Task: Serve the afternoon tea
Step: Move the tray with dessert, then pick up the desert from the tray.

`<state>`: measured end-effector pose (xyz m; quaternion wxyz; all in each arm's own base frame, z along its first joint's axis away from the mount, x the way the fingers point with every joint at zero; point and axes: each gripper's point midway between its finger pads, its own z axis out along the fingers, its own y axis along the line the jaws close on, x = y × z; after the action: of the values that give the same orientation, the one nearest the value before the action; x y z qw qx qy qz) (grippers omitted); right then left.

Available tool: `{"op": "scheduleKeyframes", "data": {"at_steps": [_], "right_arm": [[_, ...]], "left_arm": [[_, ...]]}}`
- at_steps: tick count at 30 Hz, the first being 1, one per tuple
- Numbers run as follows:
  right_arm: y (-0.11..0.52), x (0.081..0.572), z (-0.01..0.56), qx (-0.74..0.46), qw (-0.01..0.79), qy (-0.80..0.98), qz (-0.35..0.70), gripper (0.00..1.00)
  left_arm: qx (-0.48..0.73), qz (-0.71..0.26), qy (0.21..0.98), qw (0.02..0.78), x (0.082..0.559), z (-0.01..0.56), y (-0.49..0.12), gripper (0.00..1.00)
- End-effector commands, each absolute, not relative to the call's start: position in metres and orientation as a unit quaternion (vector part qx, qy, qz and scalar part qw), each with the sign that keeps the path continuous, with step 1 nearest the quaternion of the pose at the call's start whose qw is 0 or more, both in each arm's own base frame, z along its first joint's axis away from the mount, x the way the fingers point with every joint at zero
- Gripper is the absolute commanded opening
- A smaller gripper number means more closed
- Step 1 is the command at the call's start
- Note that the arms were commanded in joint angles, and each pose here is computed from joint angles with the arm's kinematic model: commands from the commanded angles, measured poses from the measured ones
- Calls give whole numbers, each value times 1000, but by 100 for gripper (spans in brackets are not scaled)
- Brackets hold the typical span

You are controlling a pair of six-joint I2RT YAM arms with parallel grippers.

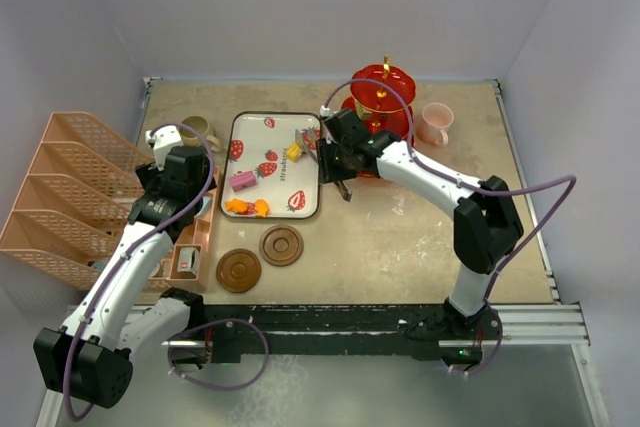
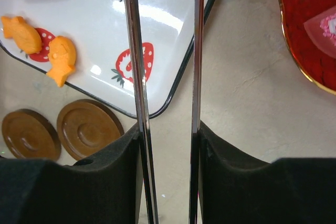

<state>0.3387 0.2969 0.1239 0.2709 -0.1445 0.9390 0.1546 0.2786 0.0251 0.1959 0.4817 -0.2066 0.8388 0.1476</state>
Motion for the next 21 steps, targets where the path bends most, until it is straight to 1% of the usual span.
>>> {"op": "scheduleKeyframes", "data": {"at_steps": [1,9,21], "right_arm": [[308,335,130,-85,269,935,214,41],[313,334,112,-44,249,937,241,41],[323,349,104,3,238,934,266,42]], "left_arm": [[-210,138,828,502,287,210,23,87],[-208,134,830,500,288,208,21,87],[-209,137,829,501,287,209,22,87]]}}
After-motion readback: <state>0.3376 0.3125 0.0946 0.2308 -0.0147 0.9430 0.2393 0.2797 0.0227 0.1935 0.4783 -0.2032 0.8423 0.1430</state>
